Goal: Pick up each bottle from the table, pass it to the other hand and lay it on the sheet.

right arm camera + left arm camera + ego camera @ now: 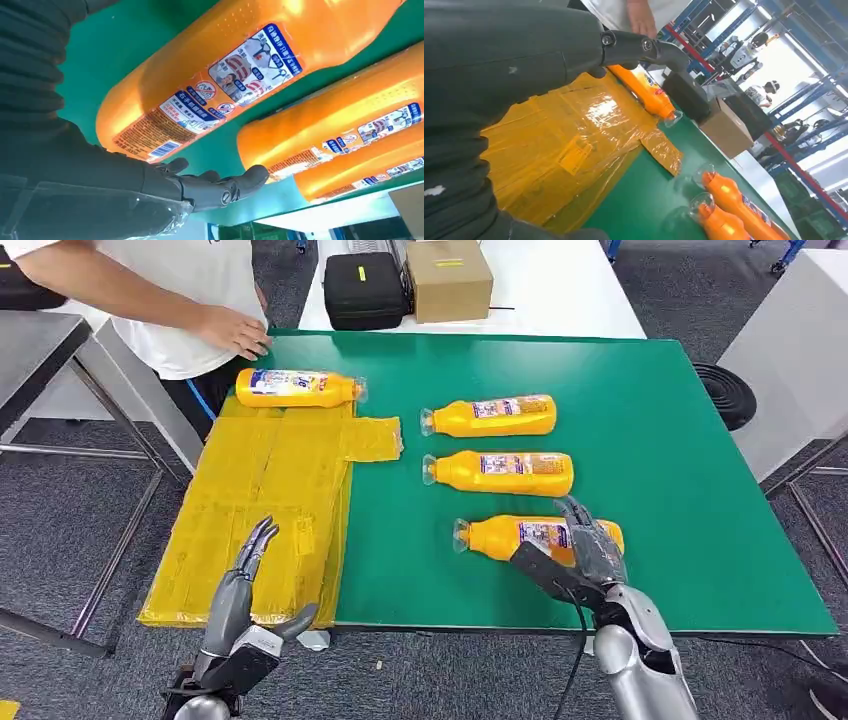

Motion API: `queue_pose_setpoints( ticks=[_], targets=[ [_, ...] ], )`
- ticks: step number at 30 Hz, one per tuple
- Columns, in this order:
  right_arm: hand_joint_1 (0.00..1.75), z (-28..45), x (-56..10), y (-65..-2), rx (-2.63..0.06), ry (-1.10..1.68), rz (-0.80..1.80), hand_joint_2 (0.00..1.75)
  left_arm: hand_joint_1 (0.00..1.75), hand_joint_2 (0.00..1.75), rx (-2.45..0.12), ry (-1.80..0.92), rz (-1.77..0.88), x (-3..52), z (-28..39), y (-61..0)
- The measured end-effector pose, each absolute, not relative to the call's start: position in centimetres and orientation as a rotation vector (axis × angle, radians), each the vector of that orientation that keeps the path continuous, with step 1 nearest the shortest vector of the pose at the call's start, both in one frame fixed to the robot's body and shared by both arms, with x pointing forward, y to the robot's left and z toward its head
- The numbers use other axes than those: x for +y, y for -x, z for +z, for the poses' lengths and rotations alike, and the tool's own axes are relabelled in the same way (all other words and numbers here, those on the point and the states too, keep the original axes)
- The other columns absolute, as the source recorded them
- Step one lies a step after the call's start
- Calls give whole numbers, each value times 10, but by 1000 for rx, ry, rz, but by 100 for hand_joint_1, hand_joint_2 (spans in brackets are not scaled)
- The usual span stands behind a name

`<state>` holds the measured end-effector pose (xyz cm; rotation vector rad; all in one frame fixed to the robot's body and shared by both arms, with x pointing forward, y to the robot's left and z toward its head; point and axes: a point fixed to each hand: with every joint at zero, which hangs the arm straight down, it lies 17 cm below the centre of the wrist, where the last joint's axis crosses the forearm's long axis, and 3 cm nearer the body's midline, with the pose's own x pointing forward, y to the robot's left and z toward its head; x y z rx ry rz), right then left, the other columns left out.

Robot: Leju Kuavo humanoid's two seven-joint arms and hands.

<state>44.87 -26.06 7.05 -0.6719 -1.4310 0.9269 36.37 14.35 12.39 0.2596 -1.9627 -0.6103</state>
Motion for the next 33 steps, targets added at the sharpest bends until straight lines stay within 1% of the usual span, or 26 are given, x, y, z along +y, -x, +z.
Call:
queue_pose_setpoints(
  ticks=[5,12,22,33],
  targets=[
    [0,68,-272,-452,-1396,675,945,175,0,175,-1957,-239,-610,141,123,-365],
    [0,55,-312,-453,-1314,708,952,175,0,175,-1945,-221,-612,139,122,-371],
    [0,43,-350,-462,-1226,744,970,175,0,175,-1928,-203,-606,138,115,-372],
    [0,34,-373,-492,-1157,728,974,175,0,175,-1923,-191,-593,139,112,-375]
  ],
)
